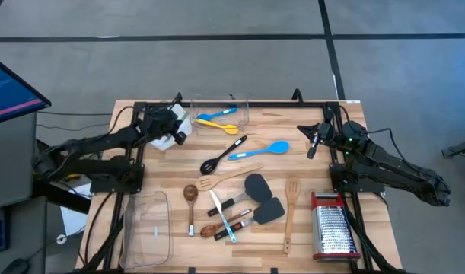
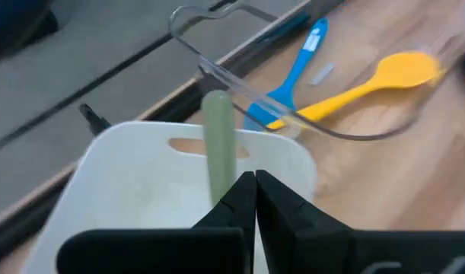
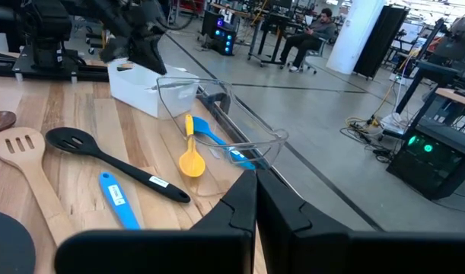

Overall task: Pick & Place Kitchen Items
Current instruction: Adjust the white bin

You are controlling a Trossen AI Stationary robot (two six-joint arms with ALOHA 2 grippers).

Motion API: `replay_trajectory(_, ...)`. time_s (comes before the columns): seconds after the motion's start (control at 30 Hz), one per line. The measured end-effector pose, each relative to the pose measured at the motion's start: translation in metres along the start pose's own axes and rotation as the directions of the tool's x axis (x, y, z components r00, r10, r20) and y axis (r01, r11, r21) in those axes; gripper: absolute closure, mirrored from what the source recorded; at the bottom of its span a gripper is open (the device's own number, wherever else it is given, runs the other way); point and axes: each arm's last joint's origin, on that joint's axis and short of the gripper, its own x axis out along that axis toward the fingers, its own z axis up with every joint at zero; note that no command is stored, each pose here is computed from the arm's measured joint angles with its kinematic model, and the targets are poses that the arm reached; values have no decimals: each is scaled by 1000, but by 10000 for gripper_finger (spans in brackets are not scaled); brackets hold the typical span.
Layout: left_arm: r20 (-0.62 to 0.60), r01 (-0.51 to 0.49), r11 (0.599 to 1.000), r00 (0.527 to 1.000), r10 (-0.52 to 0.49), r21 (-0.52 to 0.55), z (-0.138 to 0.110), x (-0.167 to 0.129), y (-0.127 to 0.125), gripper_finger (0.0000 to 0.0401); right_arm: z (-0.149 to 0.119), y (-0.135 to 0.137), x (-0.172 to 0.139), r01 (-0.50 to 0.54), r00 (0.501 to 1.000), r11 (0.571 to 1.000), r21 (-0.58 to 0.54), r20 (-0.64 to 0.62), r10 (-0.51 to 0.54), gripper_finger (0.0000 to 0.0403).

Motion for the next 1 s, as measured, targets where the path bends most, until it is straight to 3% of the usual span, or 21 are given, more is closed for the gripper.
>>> replay_trajectory(0.2, -113, 88, 987, 988, -104, -138, -13, -29, -13, 400, 0, 0, 0, 1, 1000, 1000, 0, 0, -1, 401)
replay_trajectory(0.37, -259, 76, 968, 956, -139, -240, -30, -40, -24, 400, 0, 0, 0, 1, 1000, 1000, 0, 0, -1, 401)
replay_trajectory(0.57, -276, 109, 953, 942, -190, -283, -33, -46, -36, 400, 0, 0, 0, 0, 1000, 1000, 2, 0, 0, 401)
replay_trajectory(0.83, -397, 13, 953, 907, -138, -302, -48, -54, -38, 400, 0, 0, 0, 0, 1000, 1000, 2, 0, 0, 401)
replay_trajectory(1.0, -434, -98, 968, 901, -11, -230, -54, -57, -33, 400, 0, 0, 0, 0, 1000, 1000, 2, 0, 0, 401)
